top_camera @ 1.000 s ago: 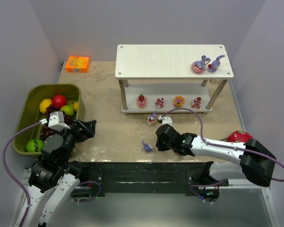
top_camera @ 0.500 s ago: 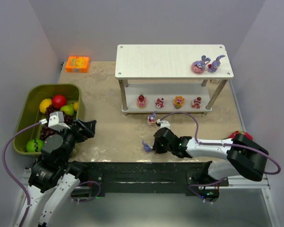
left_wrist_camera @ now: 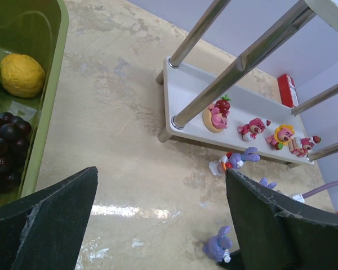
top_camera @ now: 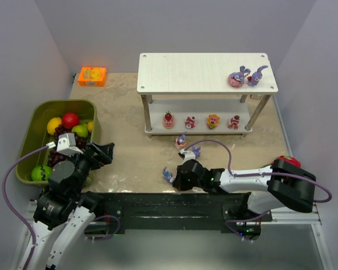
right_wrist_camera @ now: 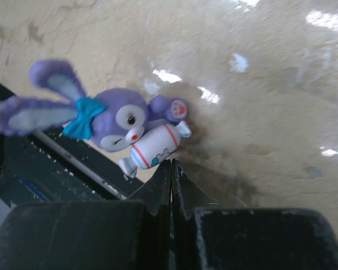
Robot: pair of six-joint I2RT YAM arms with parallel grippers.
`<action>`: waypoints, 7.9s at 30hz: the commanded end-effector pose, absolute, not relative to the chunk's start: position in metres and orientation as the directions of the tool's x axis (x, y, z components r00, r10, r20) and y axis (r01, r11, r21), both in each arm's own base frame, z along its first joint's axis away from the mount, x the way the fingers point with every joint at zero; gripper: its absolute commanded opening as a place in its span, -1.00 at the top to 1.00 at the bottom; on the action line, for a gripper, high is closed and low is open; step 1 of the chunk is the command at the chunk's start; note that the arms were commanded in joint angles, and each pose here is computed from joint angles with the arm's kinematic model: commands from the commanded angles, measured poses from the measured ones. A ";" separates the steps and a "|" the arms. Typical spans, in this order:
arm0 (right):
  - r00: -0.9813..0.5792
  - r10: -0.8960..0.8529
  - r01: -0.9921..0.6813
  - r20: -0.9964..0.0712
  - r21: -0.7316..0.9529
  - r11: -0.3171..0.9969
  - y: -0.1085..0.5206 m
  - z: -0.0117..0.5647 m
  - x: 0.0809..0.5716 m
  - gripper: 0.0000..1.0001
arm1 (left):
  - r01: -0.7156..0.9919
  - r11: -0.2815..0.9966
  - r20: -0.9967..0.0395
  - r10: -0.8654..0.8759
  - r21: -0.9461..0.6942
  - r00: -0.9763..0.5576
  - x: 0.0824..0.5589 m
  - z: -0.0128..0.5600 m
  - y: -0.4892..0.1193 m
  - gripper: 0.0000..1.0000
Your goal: Place and organize the plastic toys onto the shelf
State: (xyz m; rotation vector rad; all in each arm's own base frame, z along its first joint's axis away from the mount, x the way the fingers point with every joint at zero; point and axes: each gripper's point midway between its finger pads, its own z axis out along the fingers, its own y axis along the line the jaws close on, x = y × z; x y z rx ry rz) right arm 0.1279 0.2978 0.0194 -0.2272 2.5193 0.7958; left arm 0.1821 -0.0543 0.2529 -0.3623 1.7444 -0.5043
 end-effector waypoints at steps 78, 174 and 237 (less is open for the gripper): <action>-0.472 -0.066 -0.423 -0.879 0.160 0.892 0.286 0.233 0.193 1.00 | 0.020 0.843 -0.829 -0.525 -0.538 -0.196 0.183 0.264 -0.051 -0.99; -0.132 0.455 0.213 -0.881 0.423 0.881 0.132 0.431 0.389 -0.14 | 0.035 0.834 -0.824 -0.537 -0.551 -0.180 0.178 0.268 -0.050 -0.99; -0.671 0.147 -0.266 -0.727 0.421 0.867 0.189 0.142 0.240 -0.40 | 0.050 0.832 -0.826 -0.538 -0.552 -0.169 0.177 0.270 -0.051 -0.99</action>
